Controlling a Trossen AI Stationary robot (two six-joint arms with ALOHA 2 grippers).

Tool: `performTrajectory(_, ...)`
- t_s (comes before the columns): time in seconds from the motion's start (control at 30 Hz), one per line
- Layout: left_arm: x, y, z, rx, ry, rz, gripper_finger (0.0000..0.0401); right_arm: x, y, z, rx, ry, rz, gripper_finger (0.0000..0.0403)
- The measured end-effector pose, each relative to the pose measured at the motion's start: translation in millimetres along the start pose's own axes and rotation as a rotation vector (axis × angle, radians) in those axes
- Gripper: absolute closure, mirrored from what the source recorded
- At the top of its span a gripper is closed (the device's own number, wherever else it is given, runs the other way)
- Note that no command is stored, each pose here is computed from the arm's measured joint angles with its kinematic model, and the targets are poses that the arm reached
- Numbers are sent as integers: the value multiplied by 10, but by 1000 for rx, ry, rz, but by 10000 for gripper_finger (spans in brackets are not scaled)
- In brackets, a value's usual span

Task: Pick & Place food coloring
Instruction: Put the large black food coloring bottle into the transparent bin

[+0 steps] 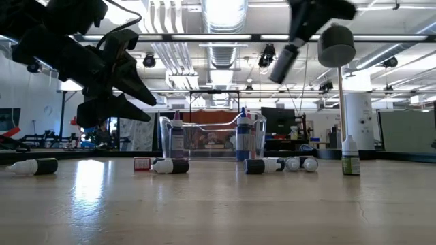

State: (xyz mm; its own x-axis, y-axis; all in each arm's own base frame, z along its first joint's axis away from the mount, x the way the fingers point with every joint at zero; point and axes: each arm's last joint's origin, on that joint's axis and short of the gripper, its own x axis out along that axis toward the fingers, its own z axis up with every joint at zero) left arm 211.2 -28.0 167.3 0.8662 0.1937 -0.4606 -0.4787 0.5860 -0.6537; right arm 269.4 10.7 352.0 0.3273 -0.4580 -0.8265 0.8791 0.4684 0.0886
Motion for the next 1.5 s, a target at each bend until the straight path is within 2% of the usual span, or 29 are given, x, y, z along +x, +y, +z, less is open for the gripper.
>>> performTrajectory(0.17,0,5,-4,-11,5,4,254,271,127,476,-97,10,-55,297)
performTrajectory(0.37,-1,18,-29,-88,57,3,254,603,86,984,-145,111,-19,298)
performTrajectory(0.53,-4,44,-51,-95,81,29,254,753,-26,1340,-106,92,-27,298)
performTrajectory(0.63,-7,56,-62,-89,90,42,254,918,-80,1494,-75,145,15,298)
performTrajectory(0.87,-12,99,-86,-58,114,85,254,1563,-5,1512,-106,334,38,298)
performTrajectory(1.0,-18,128,-104,-45,131,115,254,1816,18,1502,-121,369,6,296)
performTrajectory(1.37,-25,160,-120,6,150,142,254,2193,-144,1508,-43,485,-50,295)
performTrajectory(1.5,-25,161,-120,20,150,142,254,2271,-160,1476,15,542,-34,294)
